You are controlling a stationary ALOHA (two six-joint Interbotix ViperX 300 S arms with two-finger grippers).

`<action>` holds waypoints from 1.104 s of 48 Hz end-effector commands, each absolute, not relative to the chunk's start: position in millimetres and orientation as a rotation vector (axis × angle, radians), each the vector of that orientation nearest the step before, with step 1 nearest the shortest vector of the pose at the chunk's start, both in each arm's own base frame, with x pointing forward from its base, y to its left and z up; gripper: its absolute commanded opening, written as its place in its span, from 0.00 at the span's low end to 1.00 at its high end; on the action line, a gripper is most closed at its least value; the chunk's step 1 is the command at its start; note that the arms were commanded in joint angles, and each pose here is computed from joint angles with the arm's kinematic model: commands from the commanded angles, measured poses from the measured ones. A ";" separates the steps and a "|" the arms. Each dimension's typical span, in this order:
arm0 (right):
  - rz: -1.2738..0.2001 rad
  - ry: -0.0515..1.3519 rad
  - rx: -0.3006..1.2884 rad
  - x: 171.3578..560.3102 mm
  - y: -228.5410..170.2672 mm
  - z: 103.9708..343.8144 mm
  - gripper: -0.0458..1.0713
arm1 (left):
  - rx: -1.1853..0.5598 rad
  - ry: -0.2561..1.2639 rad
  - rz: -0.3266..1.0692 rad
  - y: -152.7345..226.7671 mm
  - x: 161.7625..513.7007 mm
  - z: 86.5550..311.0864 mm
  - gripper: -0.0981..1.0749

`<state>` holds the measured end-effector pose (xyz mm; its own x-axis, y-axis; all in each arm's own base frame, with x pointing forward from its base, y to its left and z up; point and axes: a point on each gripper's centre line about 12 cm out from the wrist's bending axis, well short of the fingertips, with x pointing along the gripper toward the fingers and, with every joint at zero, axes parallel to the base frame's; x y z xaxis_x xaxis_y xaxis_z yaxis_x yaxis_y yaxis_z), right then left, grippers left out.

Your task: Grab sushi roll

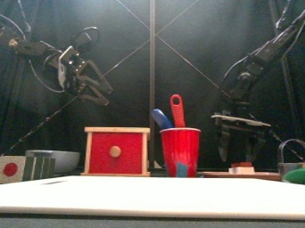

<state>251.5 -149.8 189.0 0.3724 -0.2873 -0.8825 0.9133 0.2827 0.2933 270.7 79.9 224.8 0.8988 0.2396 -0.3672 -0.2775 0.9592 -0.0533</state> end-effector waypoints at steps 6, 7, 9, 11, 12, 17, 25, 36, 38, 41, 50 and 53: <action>-0.729 0.736 0.620 244.1 -116.6 263.1 0.93 | -0.106 0.312 0.260 80.7 282.8 243.4 0.94; -0.712 0.745 0.587 242.9 -114.7 268.9 0.93 | -0.105 0.309 0.260 80.9 283.3 244.5 0.94; -0.676 0.762 0.512 242.9 -112.0 276.1 0.93 | -0.106 0.304 0.259 80.9 284.6 246.4 0.94; -0.640 0.764 0.453 244.8 -109.4 282.2 0.93 | -0.106 0.298 0.259 81.2 285.6 248.7 0.94; -0.608 0.759 0.408 247.3 -107.0 286.6 0.93 | -0.107 0.295 0.259 81.4 286.1 249.9 0.94; -0.447 0.670 0.231 264.2 -90.2 298.1 0.93 | -0.104 0.273 0.241 77.0 289.0 254.1 0.94; -0.190 0.251 0.093 278.5 -49.8 310.2 0.93 | -0.090 0.210 0.184 64.5 290.9 255.9 0.94; -0.090 0.085 0.114 267.8 -31.4 288.1 0.93 | -0.083 0.181 0.147 55.4 291.6 256.9 0.94; -0.086 0.095 0.100 268.1 -30.8 284.3 0.93 | -0.077 0.180 0.144 54.8 291.6 257.3 0.94; -0.078 0.111 0.089 268.6 -29.1 279.3 0.93 | -0.067 0.188 0.139 54.3 291.3 255.4 0.94; -0.057 0.145 0.043 267.7 -26.4 268.3 0.93 | -0.048 0.212 0.142 55.7 288.8 250.6 0.94; -0.055 0.147 0.037 267.4 -26.2 267.7 0.93 | -0.046 0.221 0.142 55.5 287.9 248.4 0.94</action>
